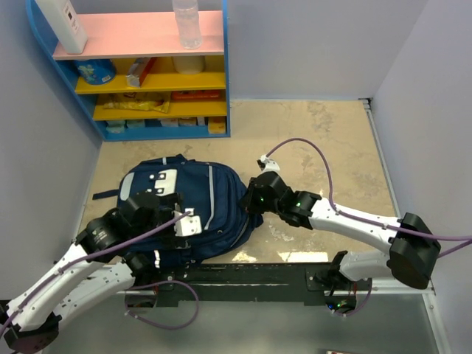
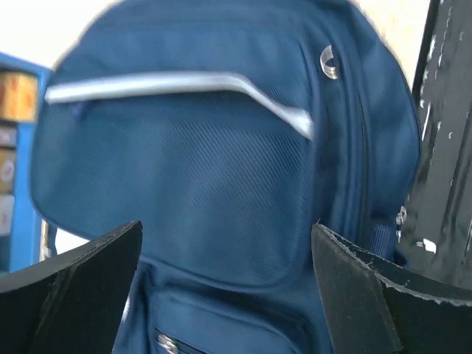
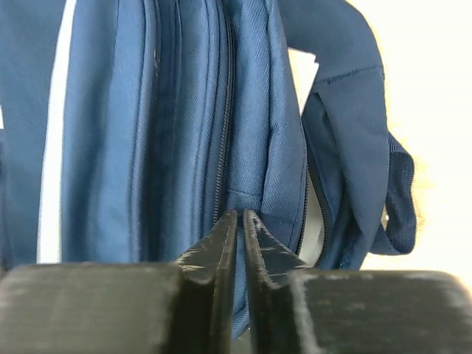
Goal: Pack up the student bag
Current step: Zip the student bag at the center of the board.
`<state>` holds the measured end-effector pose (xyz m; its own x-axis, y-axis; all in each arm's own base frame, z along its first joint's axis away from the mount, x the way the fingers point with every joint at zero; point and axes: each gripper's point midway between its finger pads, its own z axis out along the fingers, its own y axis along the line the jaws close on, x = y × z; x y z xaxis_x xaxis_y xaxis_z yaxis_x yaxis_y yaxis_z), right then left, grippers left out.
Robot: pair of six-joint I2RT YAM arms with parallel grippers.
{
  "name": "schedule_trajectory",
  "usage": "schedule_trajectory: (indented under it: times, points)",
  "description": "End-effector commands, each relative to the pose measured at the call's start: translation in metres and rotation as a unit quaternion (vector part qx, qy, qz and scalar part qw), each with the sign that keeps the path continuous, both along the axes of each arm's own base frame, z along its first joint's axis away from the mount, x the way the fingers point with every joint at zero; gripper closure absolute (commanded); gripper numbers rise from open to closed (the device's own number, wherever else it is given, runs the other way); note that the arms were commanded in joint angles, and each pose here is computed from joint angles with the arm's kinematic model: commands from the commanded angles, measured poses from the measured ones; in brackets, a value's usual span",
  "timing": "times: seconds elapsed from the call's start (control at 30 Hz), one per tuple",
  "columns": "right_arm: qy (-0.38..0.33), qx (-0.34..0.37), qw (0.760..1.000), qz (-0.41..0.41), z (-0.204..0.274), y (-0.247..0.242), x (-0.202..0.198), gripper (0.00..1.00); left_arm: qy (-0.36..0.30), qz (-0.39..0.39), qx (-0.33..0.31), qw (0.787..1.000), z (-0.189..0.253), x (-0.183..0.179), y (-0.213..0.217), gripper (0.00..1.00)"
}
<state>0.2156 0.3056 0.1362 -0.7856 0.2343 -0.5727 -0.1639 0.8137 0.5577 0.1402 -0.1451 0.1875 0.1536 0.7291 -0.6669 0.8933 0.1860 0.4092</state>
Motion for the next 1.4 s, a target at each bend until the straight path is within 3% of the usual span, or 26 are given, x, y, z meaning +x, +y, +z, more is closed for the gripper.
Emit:
schedule_trajectory:
  times: [0.0, 0.1, 0.53, 0.77, 0.83, 0.9, 1.13, 1.2, 1.3, 1.37]
  points:
    - [-0.017, 0.007, 1.0, 0.024, 0.014, 0.004, -0.005, 0.97, -0.024, 0.044, 0.002, 0.999, -0.015, 0.005, 0.017, 0.0]
    - [-0.003, -0.01, 1.0, 0.021, 0.003, -0.001, -0.008, 1.0, -0.046, 0.069, -0.002, 0.997, -0.033, 0.017, 0.019, 0.0]
    - [0.036, -0.022, 0.999, -0.022, -0.031, -0.031, -0.027, 1.0, -0.085, 0.012, 0.069, 0.994, -0.059, 0.075, -0.027, 0.01]
    - [0.006, -0.03, 1.0, -0.002, -0.016, -0.03, -0.029, 1.0, -0.106, -0.022, 0.065, 0.992, -0.033, 0.115, -0.032, 0.03]
    - [-0.035, -0.017, 0.999, 0.035, 0.0, -0.02, -0.038, 0.83, -0.096, -0.01, 0.052, 0.994, -0.021, 0.117, -0.03, 0.03]
    - [-0.063, -0.008, 0.996, 0.056, 0.011, -0.013, -0.045, 0.58, -0.087, 0.003, 0.04, 0.995, -0.013, 0.115, -0.028, 0.01]
    - [-0.17, -0.044, 0.968, 0.177, -0.032, 0.03, -0.079, 0.26, -0.084, 0.025, -0.033, 0.996, 0.047, 0.097, -0.03, 0.0]
    - [-0.194, -0.03, 0.967, 0.162, -0.033, 0.037, -0.07, 0.22, -0.072, 0.03, -0.033, 0.996, 0.049, 0.092, -0.027, 0.0]
    - [-0.241, -0.033, 0.955, 0.168, -0.042, 0.044, -0.063, 0.29, -0.066, 0.033, -0.042, 0.996, 0.057, 0.084, -0.024, 0.0]
    - [-0.267, -0.075, 0.947, 0.16, -0.054, 0.043, -0.052, 0.32, -0.06, 0.03, -0.047, 0.997, 0.057, 0.079, -0.024, 0.0]
